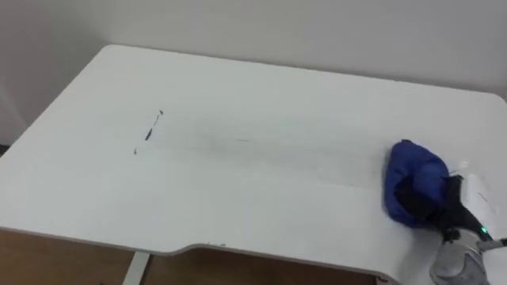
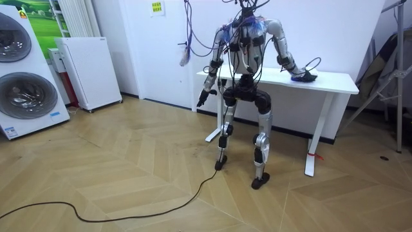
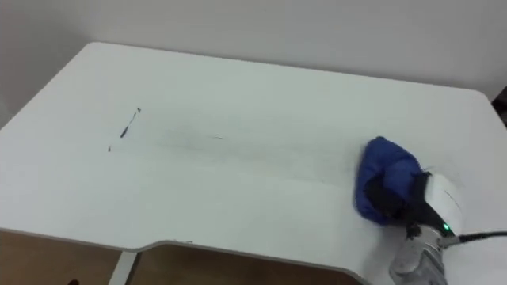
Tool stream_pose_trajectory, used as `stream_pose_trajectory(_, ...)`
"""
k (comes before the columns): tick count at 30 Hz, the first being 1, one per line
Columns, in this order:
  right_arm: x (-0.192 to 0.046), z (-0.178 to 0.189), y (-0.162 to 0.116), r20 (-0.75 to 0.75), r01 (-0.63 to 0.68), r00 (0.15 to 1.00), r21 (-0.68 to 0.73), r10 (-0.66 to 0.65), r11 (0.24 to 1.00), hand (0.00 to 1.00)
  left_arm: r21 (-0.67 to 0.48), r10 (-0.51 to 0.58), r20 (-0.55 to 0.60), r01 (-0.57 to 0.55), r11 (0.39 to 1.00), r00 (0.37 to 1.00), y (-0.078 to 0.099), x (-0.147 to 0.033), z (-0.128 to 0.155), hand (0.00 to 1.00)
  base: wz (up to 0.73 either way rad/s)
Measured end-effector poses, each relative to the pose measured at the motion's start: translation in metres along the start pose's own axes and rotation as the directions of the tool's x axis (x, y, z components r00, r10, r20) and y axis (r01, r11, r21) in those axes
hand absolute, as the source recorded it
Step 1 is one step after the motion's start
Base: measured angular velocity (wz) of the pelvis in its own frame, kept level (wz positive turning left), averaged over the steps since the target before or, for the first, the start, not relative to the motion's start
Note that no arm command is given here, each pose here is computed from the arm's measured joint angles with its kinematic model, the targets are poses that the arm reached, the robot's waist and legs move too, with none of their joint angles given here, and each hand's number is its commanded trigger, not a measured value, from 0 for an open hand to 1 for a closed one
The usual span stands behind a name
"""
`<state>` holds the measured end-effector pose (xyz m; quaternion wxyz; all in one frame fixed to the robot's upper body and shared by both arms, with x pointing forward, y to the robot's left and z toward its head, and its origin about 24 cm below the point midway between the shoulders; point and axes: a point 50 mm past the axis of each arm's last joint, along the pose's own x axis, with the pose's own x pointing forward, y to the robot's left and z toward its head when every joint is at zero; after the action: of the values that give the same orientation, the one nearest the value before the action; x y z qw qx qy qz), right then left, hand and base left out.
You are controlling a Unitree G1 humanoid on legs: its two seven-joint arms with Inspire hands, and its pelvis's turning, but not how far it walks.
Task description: Wipe table
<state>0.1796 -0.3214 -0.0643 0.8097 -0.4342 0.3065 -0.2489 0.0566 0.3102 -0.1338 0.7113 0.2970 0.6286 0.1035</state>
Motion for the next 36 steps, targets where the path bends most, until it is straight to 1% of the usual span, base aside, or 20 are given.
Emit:
stream_pose_trajectory(2, 0.003, -0.011, -0.008, -0.048, 0.016, 0.999, 0.004, -0.016, 1.0, 1.0, -0.002, -0.002, 0.001, 0.002, 1.0, 1.0, -0.001, 0.0, 0.0, 0.0, -0.02)
stream_pose_trajectory(6, 0.003, -0.016, -0.009, -0.069, 0.017, 0.998, 0.002, -0.016, 1.0, 1.0, -0.006, -0.009, 0.002, 0.009, 1.0, 1.0, -0.002, 0.0, -0.001, 0.0, -0.16)
stream_pose_trajectory(8, 0.005, -0.009, -0.008, -0.061, 0.012, 0.998, -0.011, -0.013, 1.0, 1.0, 0.001, -0.016, 0.005, 0.016, 1.0, 1.0, -0.005, -0.001, -0.001, 0.0, -0.21)
stream_pose_trajectory(12, 0.009, 0.017, -0.006, -0.018, -0.013, 1.0, -0.068, 0.012, 0.998, 1.0, 0.029, -0.051, 0.014, 0.05, 0.998, 0.999, -0.017, -0.002, 0.002, 0.0, -0.24)
stream_pose_trajectory(14, 0.005, 0.039, -0.001, 0.066, -0.039, 0.997, -0.147, 0.049, 0.988, 1.0, 0.039, -0.06, 0.001, 0.06, 0.997, 0.998, -0.018, -0.003, 0.0, 0.0, -0.34)
stream_pose_trajectory(16, 0.0, 0.089, 0.012, 0.227, -0.079, 0.964, -0.238, 0.135, 0.968, 1.0, 0.056, -0.087, -0.02, 0.088, 0.995, 0.996, -0.021, -0.003, -0.002, 0.0, -0.15)
stream_pose_trajectory(17, -0.002, 0.101, 0.014, 0.266, -0.086, 0.951, -0.258, 0.156, 0.962, 1.0, 0.061, -0.095, -0.016, 0.096, 0.994, 0.995, -0.022, -0.003, 0.0, 0.0, 0.12)
stream_pose_trajectory(18, -0.005, 0.126, 0.019, 0.338, -0.089, 0.922, -0.296, 0.191, 0.951, 1.0, 0.067, -0.107, -0.007, 0.107, 0.992, 0.994, -0.023, -0.003, 0.004, 0.0, 0.31)
stream_pose_trajectory(20, -0.006, 0.167, 0.017, 0.426, -0.089, 0.878, -0.302, 0.218, 0.949, 1.0, 0.093, -0.122, 0.013, 0.121, 0.988, 0.992, -0.024, -0.003, 0.011, 0.0, 0.33)
stream_pose_trajectory(21, -0.006, 0.174, 0.016, 0.444, -0.082, 0.87, -0.298, 0.215, 0.951, 1.0, 0.095, -0.128, 0.012, 0.126, 0.987, 0.992, -0.025, -0.004, 0.01, 0.0, 0.42)
stream_pose_trajectory(23, -0.005, 0.187, 0.01, 0.475, -0.073, 0.857, -0.274, 0.2, 0.959, 1.0, 0.1, -0.131, -0.024, 0.133, 0.986, 0.991, -0.025, -0.004, -0.002, 0.0, 0.56)
stream_pose_trajectory(26, -0.001, 0.178, 0.013, 0.44, -0.103, 0.871, -0.271, 0.218, 0.957, 1.0, 0.102, -0.137, -0.069, 0.144, 0.984, 0.988, -0.025, -0.005, -0.017, 0.0, 0.52)
stream_pose_trajectory(29, 0.009, 0.157, 0.017, 0.344, -0.174, 0.904, -0.247, 0.254, 0.953, 1.0, 0.098, -0.145, -0.086, 0.154, 0.983, 0.986, -0.027, -0.006, -0.026, 0.0, 0.31)
stream_pose_trajectory(31, 0.018, 0.134, 0.016, 0.243, -0.227, 0.932, -0.183, 0.267, 0.957, 1.0, 0.092, -0.141, -0.095, 0.15, 0.984, 0.985, -0.025, -0.007, -0.032, 0.0, 0.13)
stream_pose_trajectory(32, 0.02, 0.128, 0.015, 0.226, -0.235, 0.937, -0.158, 0.266, 0.959, 1.0, 0.093, -0.141, -0.1, 0.15, 0.984, 0.985, -0.025, -0.007, -0.034, 0.0, 0.0)
stream_pose_trajectory(36, 0.03, 0.084, 0.0, 0.121, -0.221, 0.966, -0.067, 0.228, 0.973, 1.0, 0.064, -0.142, -0.108, 0.149, 0.987, 0.984, -0.022, -0.007, -0.038, 0.0, 0.05)
